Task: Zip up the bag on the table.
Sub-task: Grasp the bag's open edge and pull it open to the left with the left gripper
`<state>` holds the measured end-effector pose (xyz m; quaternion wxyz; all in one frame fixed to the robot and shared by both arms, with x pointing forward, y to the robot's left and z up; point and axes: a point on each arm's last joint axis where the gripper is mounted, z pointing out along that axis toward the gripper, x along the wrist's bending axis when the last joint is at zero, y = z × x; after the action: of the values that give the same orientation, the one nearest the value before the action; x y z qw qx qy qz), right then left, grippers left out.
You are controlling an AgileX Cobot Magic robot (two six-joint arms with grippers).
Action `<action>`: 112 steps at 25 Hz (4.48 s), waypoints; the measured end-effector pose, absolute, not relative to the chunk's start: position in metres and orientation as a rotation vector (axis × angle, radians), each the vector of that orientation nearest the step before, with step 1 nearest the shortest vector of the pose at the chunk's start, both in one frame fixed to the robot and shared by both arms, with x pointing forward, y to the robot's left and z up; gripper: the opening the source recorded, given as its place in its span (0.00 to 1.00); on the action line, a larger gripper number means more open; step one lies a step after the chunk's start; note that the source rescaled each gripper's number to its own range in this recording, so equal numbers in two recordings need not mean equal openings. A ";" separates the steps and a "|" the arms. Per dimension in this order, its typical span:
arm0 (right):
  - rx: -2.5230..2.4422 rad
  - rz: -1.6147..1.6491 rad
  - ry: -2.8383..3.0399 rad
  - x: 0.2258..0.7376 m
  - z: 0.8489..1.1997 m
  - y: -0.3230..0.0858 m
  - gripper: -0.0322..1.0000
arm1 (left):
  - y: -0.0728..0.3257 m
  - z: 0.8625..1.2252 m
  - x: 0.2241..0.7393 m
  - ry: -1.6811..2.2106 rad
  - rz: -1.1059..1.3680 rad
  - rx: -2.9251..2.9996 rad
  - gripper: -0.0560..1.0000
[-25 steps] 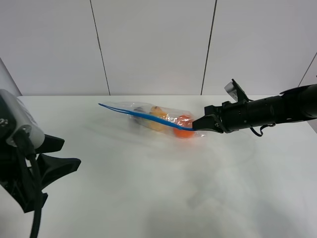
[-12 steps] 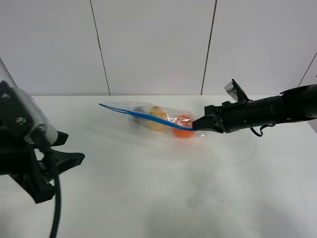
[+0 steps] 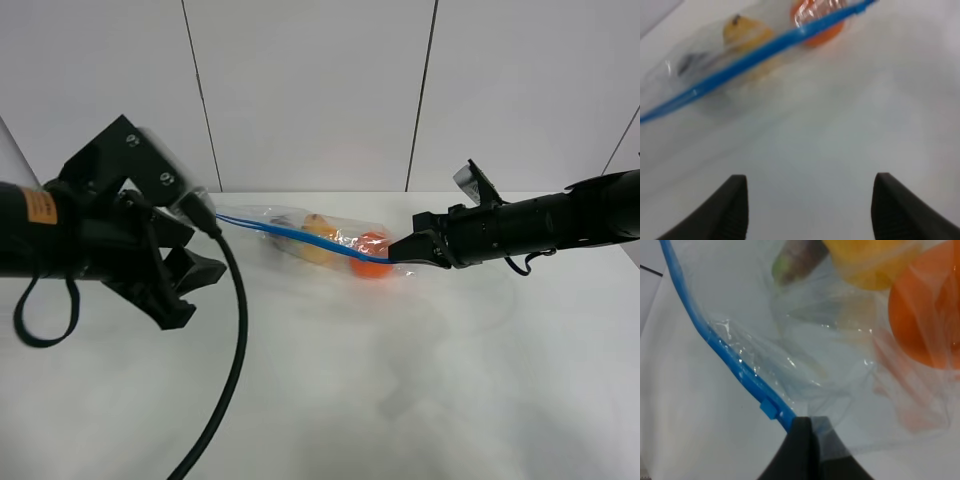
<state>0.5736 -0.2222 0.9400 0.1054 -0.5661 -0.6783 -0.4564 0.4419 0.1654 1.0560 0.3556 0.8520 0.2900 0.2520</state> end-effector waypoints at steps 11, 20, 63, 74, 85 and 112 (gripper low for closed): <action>-1.668 -1.345 -1.999 0.574 0.940 -0.222 0.03 | 0.127 1.037 0.476 0.657 0.637 2.268 0.77; -1.668 -1.345 -1.999 0.574 0.940 -0.222 0.03 | 0.095 1.018 0.491 0.576 0.614 2.308 0.77; -1.640 -1.346 -1.934 0.571 0.943 -0.219 0.03 | 0.007 0.971 0.542 0.033 0.778 2.448 0.77; -1.597 -1.360 -1.905 0.569 0.945 -0.217 0.03 | 0.004 0.973 0.544 -0.044 0.841 2.423 0.77; -1.592 -1.362 -1.900 0.569 0.946 -0.216 0.03 | 0.006 0.973 0.546 -0.234 0.928 2.461 0.77; -1.604 -1.375 -1.883 0.570 0.946 -0.216 0.03 | 0.009 0.971 0.545 -0.327 0.948 2.507 0.12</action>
<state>0.5699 -0.2162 0.9464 0.1555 -0.5599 -0.6573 -0.4800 0.5453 0.0085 0.9706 0.2191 0.9060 -0.1181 0.3424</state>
